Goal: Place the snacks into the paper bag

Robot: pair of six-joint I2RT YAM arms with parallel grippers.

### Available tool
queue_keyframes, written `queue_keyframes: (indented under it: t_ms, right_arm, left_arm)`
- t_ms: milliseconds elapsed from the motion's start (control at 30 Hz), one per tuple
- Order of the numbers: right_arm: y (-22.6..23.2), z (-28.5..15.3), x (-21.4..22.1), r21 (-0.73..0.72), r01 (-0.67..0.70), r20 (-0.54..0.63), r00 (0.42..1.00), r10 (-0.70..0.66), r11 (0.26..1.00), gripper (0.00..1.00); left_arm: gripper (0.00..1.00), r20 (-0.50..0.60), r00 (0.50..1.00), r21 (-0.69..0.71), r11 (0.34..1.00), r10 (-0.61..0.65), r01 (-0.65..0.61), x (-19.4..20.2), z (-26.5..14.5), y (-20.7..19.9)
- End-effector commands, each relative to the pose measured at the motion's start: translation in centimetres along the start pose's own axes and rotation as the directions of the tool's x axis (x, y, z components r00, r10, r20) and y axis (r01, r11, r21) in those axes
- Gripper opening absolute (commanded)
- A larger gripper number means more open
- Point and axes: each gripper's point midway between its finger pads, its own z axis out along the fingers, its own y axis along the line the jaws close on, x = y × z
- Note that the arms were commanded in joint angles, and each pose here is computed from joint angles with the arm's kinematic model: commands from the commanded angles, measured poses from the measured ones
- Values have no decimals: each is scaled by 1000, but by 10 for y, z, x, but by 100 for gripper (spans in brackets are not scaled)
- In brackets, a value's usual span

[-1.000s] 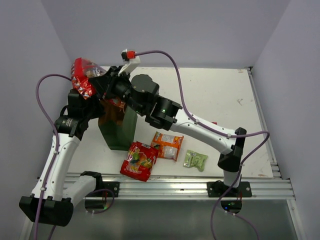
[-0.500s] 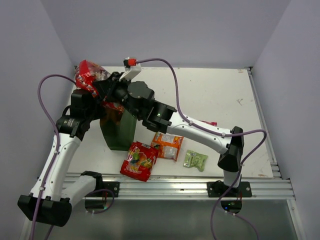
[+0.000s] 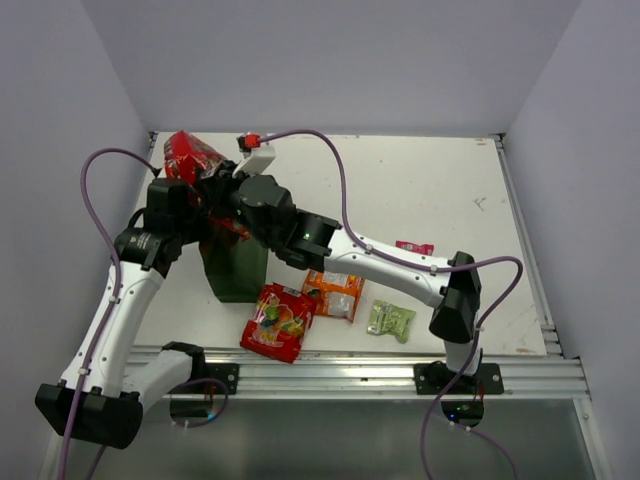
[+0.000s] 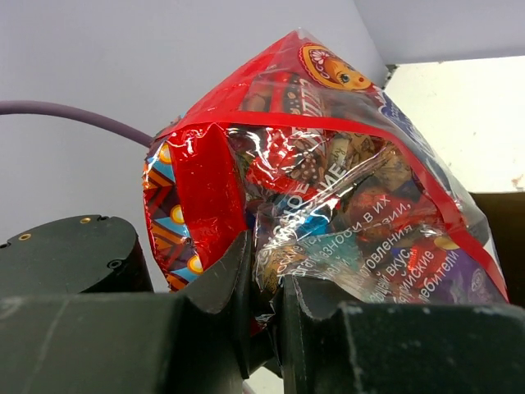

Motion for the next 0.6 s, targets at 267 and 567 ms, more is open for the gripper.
queue_keyframes:
  t_ms: [267, 567]
  right_arm:
    - [-36, -23, 39, 171, 220, -168, 967, -192, 960, 0]
    - [-30, 0, 62, 146, 243, -204, 956, -211, 959, 0]
  left_arm:
    - [0, 217, 976, 43, 999, 24, -34, -71, -37, -20]
    - [0, 188, 982, 109, 993, 18, -39, -60, -33, -31]
